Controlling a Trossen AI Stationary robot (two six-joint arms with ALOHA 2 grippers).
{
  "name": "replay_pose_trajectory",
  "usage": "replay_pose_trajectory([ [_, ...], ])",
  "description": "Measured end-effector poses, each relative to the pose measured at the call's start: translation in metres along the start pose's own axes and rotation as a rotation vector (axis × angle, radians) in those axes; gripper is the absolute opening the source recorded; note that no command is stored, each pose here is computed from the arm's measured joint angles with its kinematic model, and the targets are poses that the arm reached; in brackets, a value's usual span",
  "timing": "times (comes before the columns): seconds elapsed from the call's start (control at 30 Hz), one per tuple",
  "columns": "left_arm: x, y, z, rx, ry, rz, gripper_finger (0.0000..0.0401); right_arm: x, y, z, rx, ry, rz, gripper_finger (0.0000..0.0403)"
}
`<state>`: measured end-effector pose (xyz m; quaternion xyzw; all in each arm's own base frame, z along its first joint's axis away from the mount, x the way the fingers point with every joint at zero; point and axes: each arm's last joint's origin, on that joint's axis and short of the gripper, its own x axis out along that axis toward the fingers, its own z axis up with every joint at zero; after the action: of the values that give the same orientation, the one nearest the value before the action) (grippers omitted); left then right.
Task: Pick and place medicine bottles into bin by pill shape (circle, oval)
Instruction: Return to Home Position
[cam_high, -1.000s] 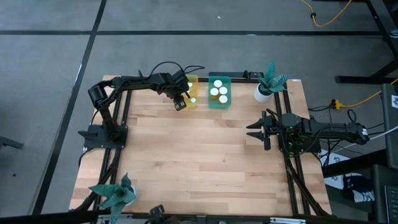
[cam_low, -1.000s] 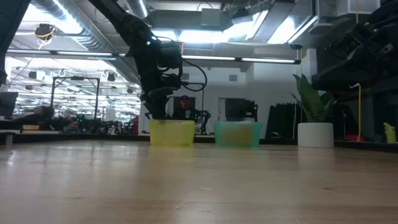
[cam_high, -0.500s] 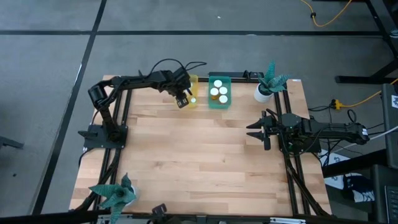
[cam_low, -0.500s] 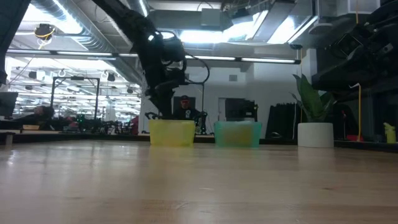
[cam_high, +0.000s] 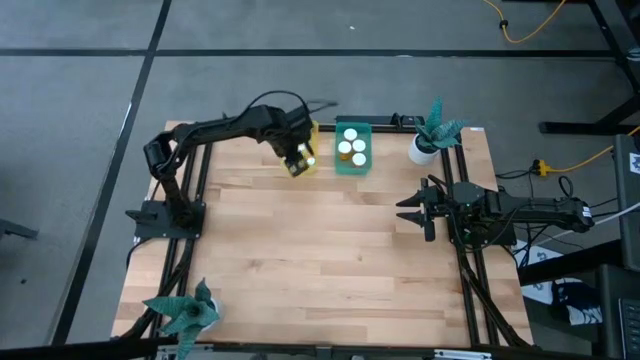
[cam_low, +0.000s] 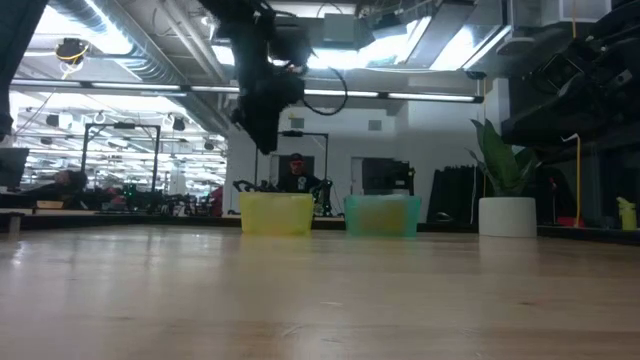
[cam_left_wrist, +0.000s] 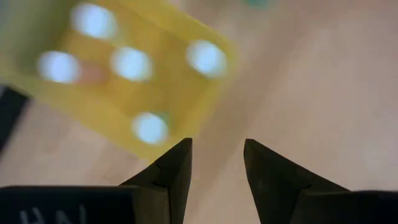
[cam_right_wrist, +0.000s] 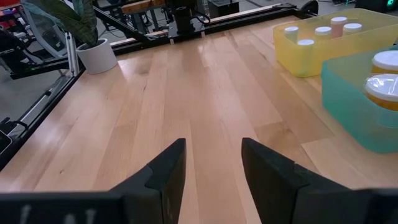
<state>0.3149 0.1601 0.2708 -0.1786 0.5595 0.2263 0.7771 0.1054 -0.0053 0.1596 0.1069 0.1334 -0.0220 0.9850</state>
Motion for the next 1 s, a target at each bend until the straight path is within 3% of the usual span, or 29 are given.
replay_pose_trajectory([
  [0.1,-0.01,-0.015,-0.009,0.093,0.022,-0.05,0.0138,0.0,0.0,0.0,0.0,0.0,0.001,0.0158],
  [0.23,-0.031,-0.019,-0.026,0.166,-0.066,-0.061,0.014,0.0,0.0,0.0,0.0,0.0,0.0,0.0158],
  [0.47,-0.047,-0.005,-0.088,0.117,-0.311,-0.085,0.0141,0.0,0.0,0.0,0.0,0.001,0.0,0.0158],
  [0.6,-0.034,0.003,-0.134,0.053,-0.469,-0.119,0.0141,0.0,0.0,0.0,0.0,0.001,0.0,0.0158],
  [0.83,0.004,0.009,-0.194,0.046,-0.914,-0.202,0.0141,0.0,0.0,0.0,0.0,0.0,0.0,0.0158],
  [1.0,0.024,0.014,-0.225,0.046,-1.037,-0.221,0.0141,0.0,0.0,0.0,0.0,0.0,0.0,0.0158],
])
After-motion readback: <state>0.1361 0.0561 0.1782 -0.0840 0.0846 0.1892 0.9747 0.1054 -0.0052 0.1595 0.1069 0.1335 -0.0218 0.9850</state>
